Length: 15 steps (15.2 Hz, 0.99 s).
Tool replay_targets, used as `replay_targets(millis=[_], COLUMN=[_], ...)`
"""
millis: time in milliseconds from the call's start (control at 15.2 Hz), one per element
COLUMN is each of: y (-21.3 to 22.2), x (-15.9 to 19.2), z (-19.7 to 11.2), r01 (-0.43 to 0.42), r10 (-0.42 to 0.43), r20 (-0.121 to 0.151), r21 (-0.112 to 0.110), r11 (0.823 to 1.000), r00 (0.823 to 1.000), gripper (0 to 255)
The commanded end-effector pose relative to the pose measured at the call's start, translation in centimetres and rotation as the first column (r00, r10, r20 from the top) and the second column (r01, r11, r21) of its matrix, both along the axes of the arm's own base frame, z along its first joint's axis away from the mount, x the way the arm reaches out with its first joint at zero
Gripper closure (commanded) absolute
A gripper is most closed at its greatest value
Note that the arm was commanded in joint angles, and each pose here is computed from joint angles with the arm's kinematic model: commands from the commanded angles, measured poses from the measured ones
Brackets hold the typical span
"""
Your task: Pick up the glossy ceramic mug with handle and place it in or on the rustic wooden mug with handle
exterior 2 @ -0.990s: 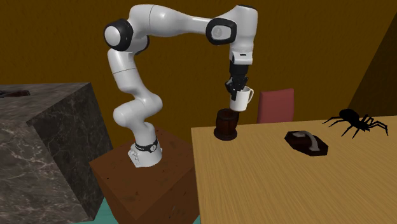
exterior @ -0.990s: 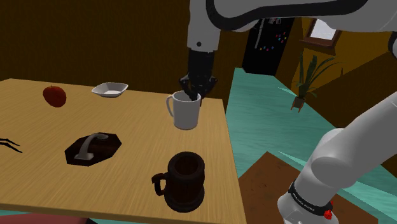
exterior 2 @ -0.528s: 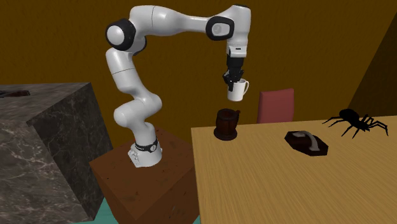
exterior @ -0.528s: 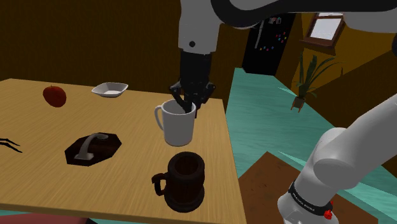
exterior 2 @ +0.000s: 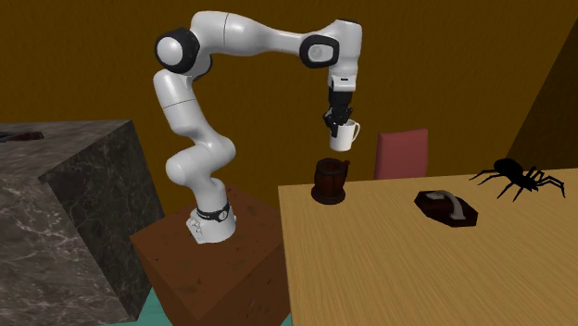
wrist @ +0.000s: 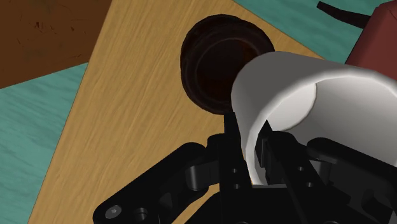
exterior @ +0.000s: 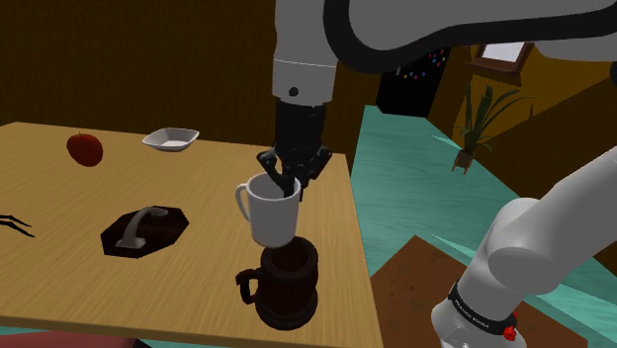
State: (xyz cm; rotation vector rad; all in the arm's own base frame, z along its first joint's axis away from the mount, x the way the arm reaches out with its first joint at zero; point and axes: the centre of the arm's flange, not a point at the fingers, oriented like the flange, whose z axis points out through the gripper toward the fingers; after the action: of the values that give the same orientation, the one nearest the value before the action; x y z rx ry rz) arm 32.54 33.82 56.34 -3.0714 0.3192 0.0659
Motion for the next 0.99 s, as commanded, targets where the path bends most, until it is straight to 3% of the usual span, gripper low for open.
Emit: replay_targets(millis=[0, 660, 924], y=[-0.1, -0.1, -0.1], x=[-0.1, -0.1, -0.1], z=[-1.0, -6.3, -6.3], r01=[0.0, 0.0, 0.0], r10=[0.0, 0.0, 0.0], r20=[0.001, 0.001, 0.001], r21=[0.0, 0.0, 0.0], r11=[1.0, 1.0, 1.0], r00=[1.0, 1.0, 1.0], gripper=[255, 255, 255])
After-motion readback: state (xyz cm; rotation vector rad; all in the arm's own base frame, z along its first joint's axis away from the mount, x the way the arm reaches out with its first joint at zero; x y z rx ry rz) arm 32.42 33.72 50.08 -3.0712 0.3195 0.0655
